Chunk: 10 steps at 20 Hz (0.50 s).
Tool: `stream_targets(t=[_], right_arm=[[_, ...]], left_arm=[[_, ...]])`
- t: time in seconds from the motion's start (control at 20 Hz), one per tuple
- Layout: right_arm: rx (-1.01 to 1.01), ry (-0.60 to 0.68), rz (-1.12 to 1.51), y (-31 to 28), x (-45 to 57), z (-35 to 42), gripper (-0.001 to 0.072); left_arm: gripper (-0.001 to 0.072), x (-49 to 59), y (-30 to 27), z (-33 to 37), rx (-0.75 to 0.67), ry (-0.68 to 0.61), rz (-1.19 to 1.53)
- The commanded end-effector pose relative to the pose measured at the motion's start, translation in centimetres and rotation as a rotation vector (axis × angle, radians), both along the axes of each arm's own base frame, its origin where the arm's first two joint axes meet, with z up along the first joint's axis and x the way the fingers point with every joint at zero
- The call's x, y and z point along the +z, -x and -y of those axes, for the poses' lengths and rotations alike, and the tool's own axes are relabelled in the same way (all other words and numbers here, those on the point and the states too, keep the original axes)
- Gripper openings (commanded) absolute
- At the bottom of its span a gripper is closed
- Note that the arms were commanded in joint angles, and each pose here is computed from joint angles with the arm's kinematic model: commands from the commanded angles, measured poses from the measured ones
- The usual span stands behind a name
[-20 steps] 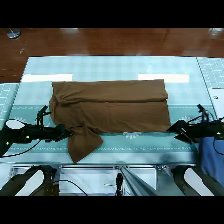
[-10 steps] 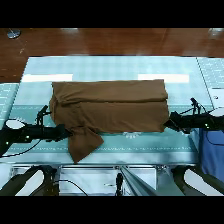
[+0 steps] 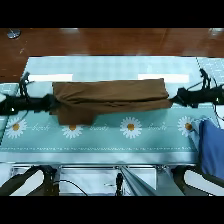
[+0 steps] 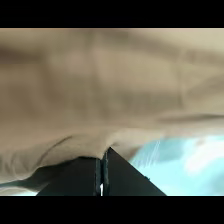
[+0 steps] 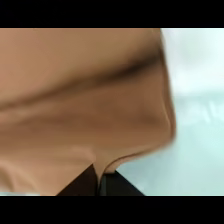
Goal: Fold the shirts.
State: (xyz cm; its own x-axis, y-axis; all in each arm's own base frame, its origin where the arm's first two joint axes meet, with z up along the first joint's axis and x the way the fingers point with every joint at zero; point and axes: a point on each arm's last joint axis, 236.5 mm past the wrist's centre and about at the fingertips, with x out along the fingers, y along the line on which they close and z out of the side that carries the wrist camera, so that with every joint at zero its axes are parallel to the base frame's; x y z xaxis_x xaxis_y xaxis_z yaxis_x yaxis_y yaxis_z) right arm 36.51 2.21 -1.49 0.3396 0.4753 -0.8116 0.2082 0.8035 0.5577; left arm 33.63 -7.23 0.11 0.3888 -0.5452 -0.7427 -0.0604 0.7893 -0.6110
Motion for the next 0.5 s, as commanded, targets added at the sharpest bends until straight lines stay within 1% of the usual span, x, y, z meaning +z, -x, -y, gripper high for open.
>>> stream_targets(t=[0.0, 0.2, 0.35, 0.45], right_arm=[[-0.009, -0.045, 0.09, -5.7, 2.5, -0.9, 0.003], [-0.072, -0.112, 0.117, -11.5, 1.8, -1.4, 0.003], [-0.08, -0.154, 0.106, -14.0, 0.7, -1.6, 0.003], [-0.095, -0.19, 0.089, -14.8, -0.5, -1.8, 0.003]], left_arm=[[0.0021, 1.3, -5.9, -0.6, 0.024, -0.008, 0.033], [0.0021, -1.8, -11.0, -0.4, 0.032, 0.047, -0.081], [0.0021, -4.1, -12.2, 0.0, -0.018, 0.083, -0.172], [0.0021, -5.4, -13.2, -0.2, -0.01, 0.089, -0.195]])
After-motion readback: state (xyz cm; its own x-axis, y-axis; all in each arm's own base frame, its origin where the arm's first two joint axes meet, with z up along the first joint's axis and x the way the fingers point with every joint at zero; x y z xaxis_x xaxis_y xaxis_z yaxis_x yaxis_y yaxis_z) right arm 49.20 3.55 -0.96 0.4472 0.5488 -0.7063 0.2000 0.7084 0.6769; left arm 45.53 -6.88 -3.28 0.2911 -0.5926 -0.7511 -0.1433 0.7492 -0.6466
